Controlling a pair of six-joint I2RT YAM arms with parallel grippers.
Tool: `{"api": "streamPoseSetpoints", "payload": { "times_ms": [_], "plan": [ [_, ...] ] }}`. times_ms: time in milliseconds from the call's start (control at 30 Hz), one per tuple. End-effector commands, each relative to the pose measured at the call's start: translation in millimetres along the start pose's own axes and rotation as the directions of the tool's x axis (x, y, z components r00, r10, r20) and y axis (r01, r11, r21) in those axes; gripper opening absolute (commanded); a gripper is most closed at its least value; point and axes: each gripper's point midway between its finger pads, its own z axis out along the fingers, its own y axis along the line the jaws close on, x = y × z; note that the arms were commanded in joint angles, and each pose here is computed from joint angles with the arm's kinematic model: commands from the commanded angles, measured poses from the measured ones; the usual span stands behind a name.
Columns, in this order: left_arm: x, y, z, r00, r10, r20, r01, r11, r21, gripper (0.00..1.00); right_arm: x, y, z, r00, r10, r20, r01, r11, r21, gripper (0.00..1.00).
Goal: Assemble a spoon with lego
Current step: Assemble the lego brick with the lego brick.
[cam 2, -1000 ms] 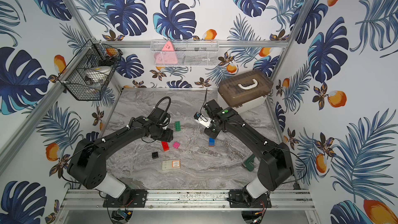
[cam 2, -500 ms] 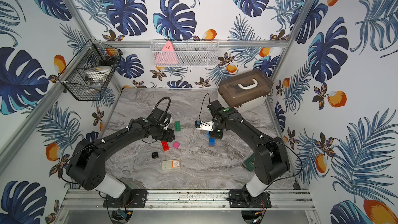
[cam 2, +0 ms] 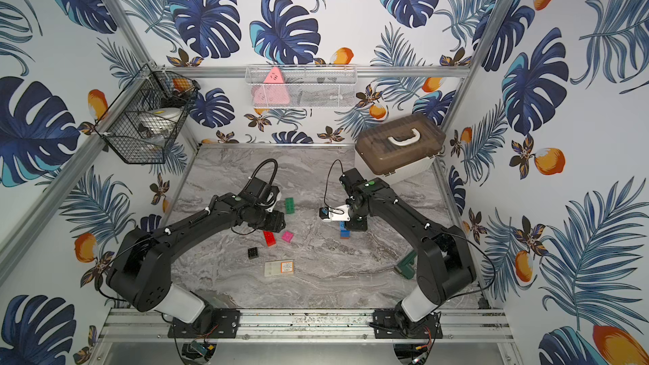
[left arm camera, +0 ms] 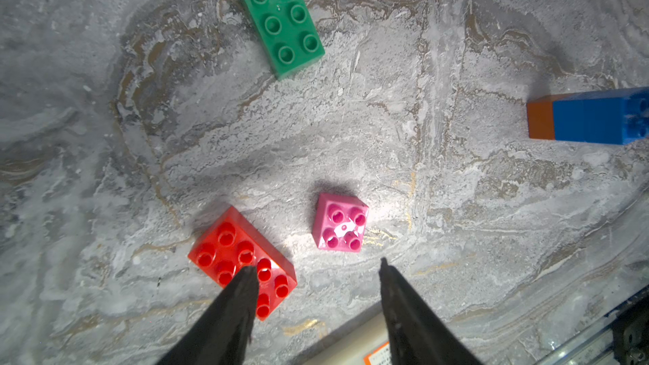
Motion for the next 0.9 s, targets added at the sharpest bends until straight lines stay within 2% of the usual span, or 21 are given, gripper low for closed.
{"api": "streamPoseSetpoints", "payload": {
  "times_ms": [0,867],
  "plan": [
    [-2,-1,1,1.0,0.006,0.008,-0.006,1.0,0.01,0.62,-8,-4,2,0.999,-0.023,0.027,0.023,1.0,-0.003,0.22],
    [-2,0,0,1.0,0.009,0.011,-0.009,1.0,-0.001,0.61,-6,0,23,1.0,-0.002,0.015,0.002,1.0,-0.016,0.23]
  ]
}}
